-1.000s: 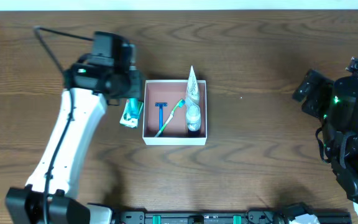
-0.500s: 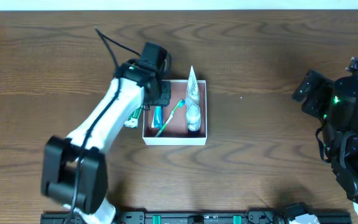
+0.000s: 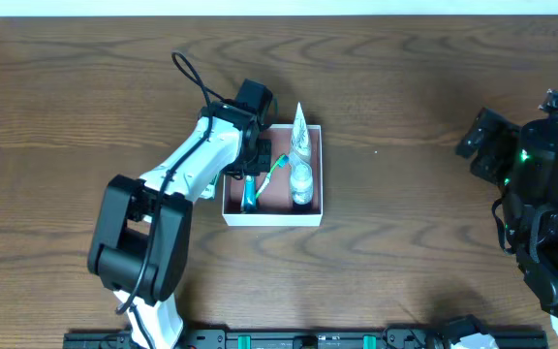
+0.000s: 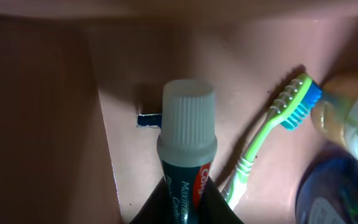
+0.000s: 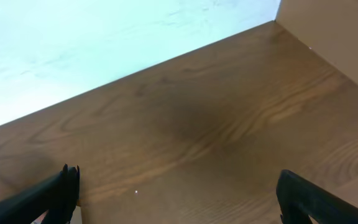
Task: Pack container
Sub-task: 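Lower the toothpaste tube into the box and open the left gripper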
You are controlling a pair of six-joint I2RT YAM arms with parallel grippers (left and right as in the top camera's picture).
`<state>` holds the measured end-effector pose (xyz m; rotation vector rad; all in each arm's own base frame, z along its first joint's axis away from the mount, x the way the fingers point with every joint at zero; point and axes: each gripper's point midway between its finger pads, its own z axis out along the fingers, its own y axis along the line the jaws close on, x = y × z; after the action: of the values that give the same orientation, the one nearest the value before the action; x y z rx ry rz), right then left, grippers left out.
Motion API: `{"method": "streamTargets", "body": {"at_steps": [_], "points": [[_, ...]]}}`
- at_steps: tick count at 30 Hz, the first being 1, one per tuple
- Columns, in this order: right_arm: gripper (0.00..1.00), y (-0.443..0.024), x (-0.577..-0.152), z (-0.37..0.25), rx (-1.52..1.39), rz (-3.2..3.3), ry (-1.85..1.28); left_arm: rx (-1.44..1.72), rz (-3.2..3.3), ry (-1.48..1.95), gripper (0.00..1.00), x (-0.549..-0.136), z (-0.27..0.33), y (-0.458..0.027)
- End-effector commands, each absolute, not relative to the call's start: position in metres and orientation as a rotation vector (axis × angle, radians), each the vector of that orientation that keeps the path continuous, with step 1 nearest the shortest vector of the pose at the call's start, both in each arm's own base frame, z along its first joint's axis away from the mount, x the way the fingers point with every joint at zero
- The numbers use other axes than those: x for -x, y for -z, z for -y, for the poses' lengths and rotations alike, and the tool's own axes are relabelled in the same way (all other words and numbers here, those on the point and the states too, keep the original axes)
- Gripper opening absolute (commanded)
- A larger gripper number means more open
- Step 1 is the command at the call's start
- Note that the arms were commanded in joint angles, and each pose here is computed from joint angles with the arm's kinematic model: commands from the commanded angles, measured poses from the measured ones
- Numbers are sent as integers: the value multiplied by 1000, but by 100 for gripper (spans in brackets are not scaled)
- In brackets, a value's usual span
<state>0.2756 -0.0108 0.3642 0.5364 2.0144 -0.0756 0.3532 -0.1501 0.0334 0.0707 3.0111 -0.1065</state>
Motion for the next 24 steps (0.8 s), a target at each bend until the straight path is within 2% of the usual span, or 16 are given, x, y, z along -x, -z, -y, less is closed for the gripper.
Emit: {"method": "streamTargets", "body": {"at_steps": [1,5,11,14,17,20,24], "points": [[99,-367,-275,16,-559,-2002,92,-56,-2942,122,12,-359,150,-59],[99,-367,-275,16,-559,-2001,92,-54,-2883,152,17,-362,151,-82],[99,-366,-276,16,-559,-2005,94,-50,-2783,199,44,-360,149,-125],[99,-366,-276,16,-559,-2005,94,-84,-2757,170,44,-355,139,-141],[99,-366,-276,16,-559,-2005,94,-16,-2752,-22,45,-348,102,-150],[99,-366,-276,16,-559,-2004,94,98,-2759,-213,53,-344,55,-154],[99,-366,-276,16,-559,-2005,94,232,-2798,-218,58,-345,11,-147]]}}
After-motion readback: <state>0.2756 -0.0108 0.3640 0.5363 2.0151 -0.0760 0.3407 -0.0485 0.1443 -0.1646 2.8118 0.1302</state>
